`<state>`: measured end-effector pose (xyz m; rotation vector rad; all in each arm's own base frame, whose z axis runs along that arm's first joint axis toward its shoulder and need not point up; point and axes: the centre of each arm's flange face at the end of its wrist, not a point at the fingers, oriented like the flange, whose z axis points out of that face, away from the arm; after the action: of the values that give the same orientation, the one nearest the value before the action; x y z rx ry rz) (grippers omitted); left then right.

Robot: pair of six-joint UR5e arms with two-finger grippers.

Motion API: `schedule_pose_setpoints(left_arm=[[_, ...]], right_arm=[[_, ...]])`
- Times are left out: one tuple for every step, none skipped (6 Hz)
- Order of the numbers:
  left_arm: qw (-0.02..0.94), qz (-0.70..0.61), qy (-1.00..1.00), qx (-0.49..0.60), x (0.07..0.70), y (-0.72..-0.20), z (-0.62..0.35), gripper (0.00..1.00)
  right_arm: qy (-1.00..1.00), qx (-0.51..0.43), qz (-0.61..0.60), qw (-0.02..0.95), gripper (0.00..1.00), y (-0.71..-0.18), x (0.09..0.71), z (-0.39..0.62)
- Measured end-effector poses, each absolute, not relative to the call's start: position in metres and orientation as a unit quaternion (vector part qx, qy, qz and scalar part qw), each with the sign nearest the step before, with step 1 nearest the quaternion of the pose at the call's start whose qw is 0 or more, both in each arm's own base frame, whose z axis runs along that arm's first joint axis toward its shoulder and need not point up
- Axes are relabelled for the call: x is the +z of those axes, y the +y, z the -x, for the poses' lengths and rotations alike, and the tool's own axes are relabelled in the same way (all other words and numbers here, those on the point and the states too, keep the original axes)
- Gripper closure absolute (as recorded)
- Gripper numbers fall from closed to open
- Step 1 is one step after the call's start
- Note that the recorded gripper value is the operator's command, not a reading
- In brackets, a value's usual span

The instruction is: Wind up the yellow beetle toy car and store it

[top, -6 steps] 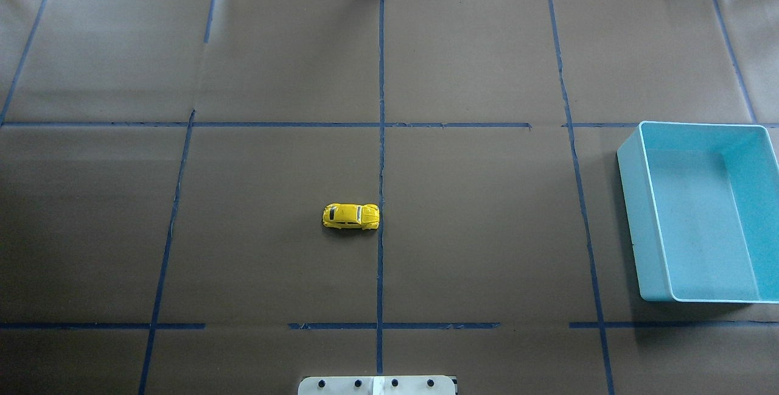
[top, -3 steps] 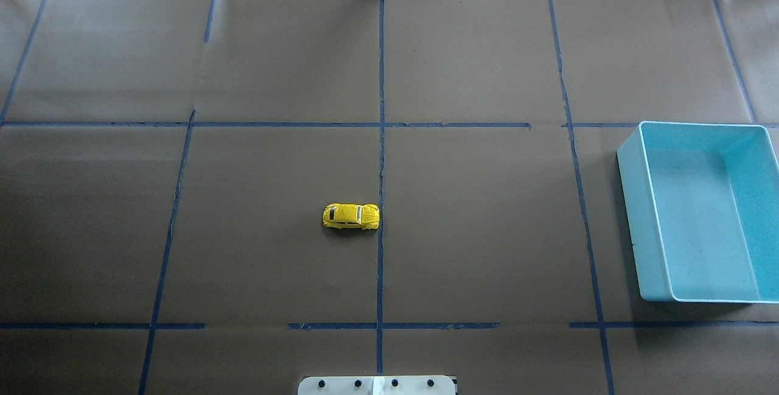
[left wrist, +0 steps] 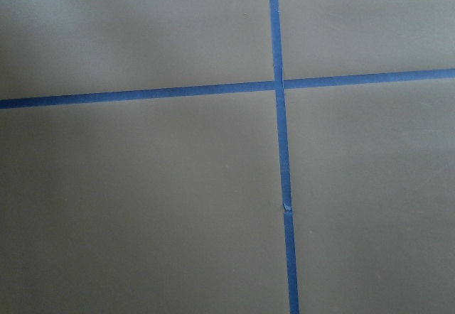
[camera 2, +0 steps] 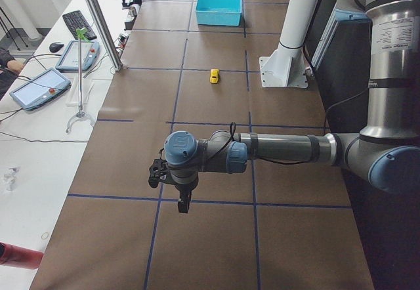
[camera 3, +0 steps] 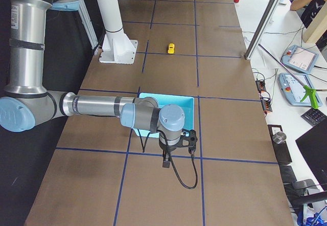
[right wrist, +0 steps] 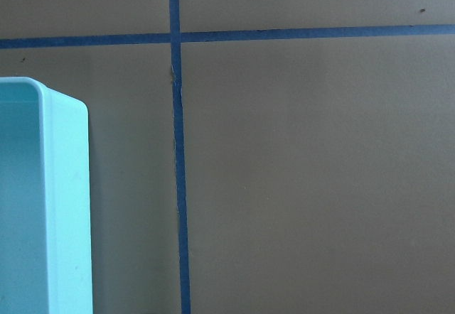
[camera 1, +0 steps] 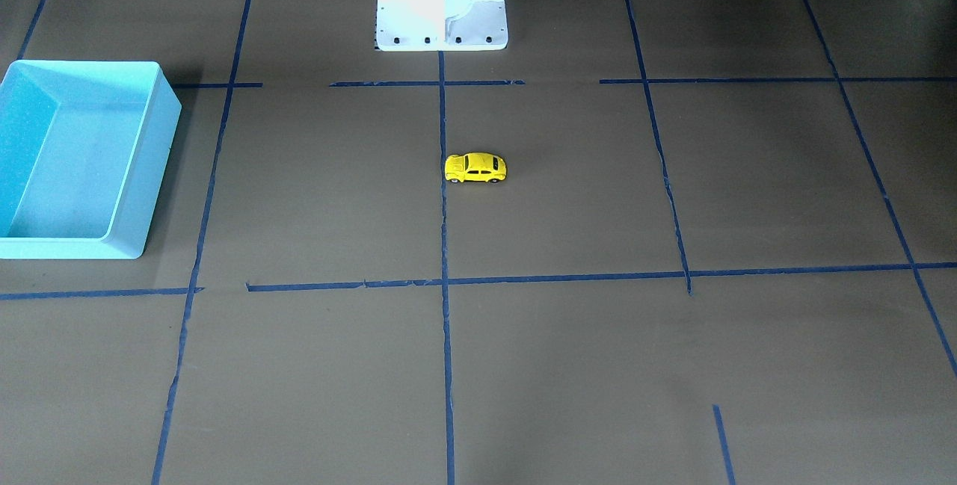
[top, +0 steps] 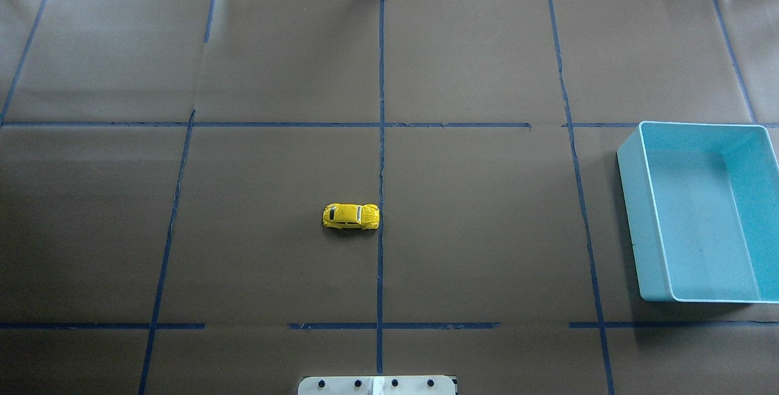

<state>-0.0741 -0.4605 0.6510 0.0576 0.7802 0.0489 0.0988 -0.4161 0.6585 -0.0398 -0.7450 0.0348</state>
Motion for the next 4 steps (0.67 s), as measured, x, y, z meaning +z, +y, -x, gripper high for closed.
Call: schedule_pose_setpoints(left_arm=[[0.924, -0.028, 0.38, 0.024, 0.6513, -0.4605, 0.0741, 0.0], [0.924, -0.028, 0.38, 0.024, 0.6517, -0.4606, 0.0741, 0.0], [0.924, -0.029, 0.38, 0.025, 0.6509, -0.4609, 0.0741, 0.0], [0.924, -0.031, 0.38, 0.026, 0.6471, -0.4613, 0.0741, 0.0]], right_arm=[[-0.365, 0.018, 0.021, 0.931, 0.0, -0.4151, 0.6588, -0.0986], [-0.366, 0.018, 0.022, 0.93, 0.0, -0.4141, 0.6595, -0.0984], [-0.366, 0.018, 0.022, 0.93, 0.0, -0.4138, 0.6596, -0.0983], [-0.366, 0.018, 0.022, 0.93, 0.0, -0.4139, 0.6596, -0.0982]])
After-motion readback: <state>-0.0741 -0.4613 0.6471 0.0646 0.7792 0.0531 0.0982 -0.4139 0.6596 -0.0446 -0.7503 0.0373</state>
